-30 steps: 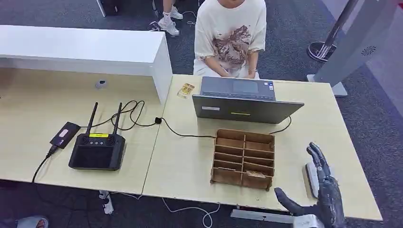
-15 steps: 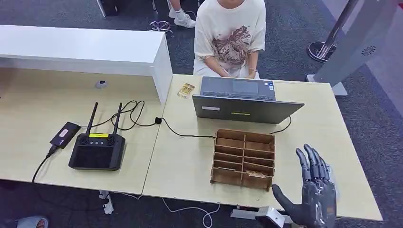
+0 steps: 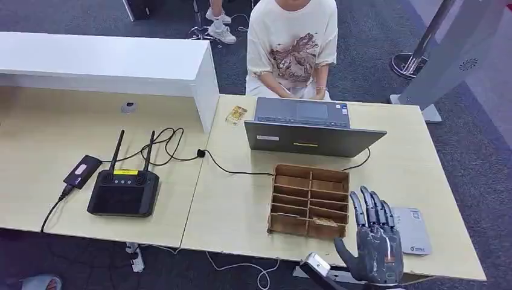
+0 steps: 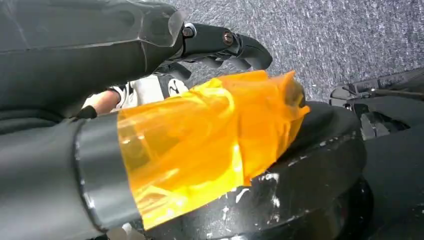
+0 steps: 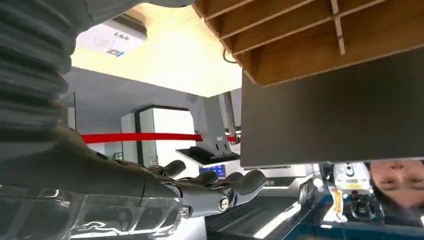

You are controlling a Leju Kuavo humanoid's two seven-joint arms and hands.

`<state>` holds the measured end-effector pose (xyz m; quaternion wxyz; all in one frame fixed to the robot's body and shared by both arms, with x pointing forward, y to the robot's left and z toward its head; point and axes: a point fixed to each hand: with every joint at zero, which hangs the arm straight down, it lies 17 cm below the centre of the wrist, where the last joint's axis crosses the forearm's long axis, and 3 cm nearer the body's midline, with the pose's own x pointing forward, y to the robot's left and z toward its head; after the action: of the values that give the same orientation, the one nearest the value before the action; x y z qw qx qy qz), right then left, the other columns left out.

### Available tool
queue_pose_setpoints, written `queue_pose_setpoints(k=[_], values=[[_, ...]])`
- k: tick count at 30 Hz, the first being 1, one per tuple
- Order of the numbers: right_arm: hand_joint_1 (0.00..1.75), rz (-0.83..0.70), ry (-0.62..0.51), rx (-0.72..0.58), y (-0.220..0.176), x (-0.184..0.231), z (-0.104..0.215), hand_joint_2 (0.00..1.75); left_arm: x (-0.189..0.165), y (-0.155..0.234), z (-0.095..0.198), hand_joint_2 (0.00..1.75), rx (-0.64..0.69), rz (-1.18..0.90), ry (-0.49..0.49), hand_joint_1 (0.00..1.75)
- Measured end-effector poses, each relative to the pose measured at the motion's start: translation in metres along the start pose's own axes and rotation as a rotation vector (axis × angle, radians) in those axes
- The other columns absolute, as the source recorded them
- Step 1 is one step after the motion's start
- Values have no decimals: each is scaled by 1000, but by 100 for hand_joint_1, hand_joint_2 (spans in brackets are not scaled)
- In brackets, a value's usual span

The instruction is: Pass the card to the sensor for recognition and then transmit it.

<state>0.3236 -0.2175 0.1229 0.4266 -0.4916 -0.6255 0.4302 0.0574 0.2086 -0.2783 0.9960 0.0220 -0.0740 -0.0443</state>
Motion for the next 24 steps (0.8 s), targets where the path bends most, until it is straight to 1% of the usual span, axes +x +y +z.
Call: queue_pose_setpoints(k=[24], values=[[0,32,-1,72,17,3,3,175,0,-1,0,0,-5,0,1,0]])
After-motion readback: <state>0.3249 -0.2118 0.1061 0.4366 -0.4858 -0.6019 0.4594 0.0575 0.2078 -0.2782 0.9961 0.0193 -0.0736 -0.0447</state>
